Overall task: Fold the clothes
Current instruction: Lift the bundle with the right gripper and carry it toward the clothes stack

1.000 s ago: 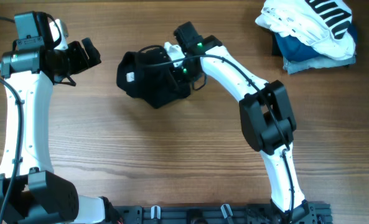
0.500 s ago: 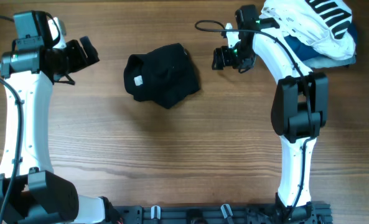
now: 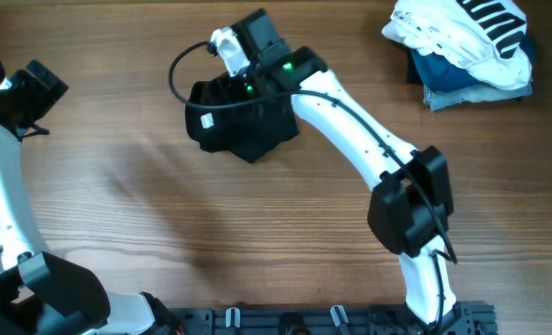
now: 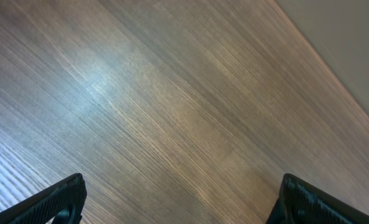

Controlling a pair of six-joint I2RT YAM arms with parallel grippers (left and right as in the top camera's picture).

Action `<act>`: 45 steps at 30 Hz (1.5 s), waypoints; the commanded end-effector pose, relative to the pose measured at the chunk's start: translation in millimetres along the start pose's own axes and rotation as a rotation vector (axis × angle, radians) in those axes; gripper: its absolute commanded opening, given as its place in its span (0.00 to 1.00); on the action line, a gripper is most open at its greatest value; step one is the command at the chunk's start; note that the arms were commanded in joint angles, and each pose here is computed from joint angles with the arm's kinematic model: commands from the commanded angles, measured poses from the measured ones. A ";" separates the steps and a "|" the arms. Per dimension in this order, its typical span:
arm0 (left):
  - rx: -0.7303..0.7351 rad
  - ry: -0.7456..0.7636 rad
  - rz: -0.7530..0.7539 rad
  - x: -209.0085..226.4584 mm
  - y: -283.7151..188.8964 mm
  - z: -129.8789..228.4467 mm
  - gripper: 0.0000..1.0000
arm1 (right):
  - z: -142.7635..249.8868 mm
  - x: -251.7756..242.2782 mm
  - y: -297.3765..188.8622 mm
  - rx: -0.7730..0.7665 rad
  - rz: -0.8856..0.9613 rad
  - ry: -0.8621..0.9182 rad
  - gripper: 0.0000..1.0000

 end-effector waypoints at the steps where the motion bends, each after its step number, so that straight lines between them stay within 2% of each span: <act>1: 0.004 -0.025 -0.019 6.2 -0.9 -0.1 1.00 | 29.9 -37.3 42.7 0.089 0.071 0.040 0.91; 5: 0.025 -0.027 -0.026 7.9 -0.8 4.8 1.00 | 84.9 -91.8 87.7 0.231 0.106 0.117 0.91; 8: 0.035 -0.027 -0.030 8.7 -0.9 7.1 1.00 | 110.4 -120.9 95.9 0.291 0.127 0.199 0.90; 14: 0.049 -0.028 -0.034 9.3 -0.9 10.4 1.00 | 133.0 -193.5 64.8 0.322 0.189 0.361 0.89; 18: 0.054 -0.028 -0.035 9.6 -1.0 11.4 1.00 | 147.3 -215.5 45.2 0.364 0.196 0.383 0.89; 20: 0.053 -0.027 -0.036 9.9 -1.0 11.2 1.00 | 143.0 -213.1 38.7 0.357 0.182 0.389 0.90; 23: 0.041 0.001 -0.048 13.9 -1.1 7.9 1.00 | 116.3 -195.7 10.3 0.321 0.178 0.367 0.97; 27: 0.040 -0.005 -0.050 16.2 -1.3 7.1 1.00 | 52.0 -157.6 -57.5 0.170 0.177 0.315 1.00; 29: 0.031 -0.004 -0.047 15.5 -1.2 5.0 1.00 | 15.7 -112.9 -85.9 0.061 0.114 0.268 1.00; 32: 0.016 -0.003 -0.043 14.4 -1.1 1.9 1.00 | 4.0 -78.6 -72.3 0.040 0.098 0.217 1.00; 35: 0.013 -0.004 -0.042 14.6 -1.1 1.1 1.00 | 2.8 -53.7 -32.5 0.034 0.191 0.232 1.00; 39: 0.014 -0.004 -0.042 14.7 -1.1 1.1 1.00 | 19.9 -66.4 11.8 0.023 0.428 0.345 0.99; 42: 0.022 -0.005 -0.046 15.6 -1.2 2.9 1.00 | 36.3 -83.3 39.5 0.025 0.516 0.416 0.99; 45: 0.035 -0.012 -0.054 19.4 -1.6 5.4 1.00 | 44.4 -101.1 47.3 0.009 0.605 0.452 0.99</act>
Point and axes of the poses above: each gripper's point midway between its finger pads, its own y axis out along the fingers, its own x axis along the line the jaws close on, z = x × y, the point moved 2 cm from there along -y, back along the fingers, and after that the axes turned 2 degrees about y, right-handed, at the moved point
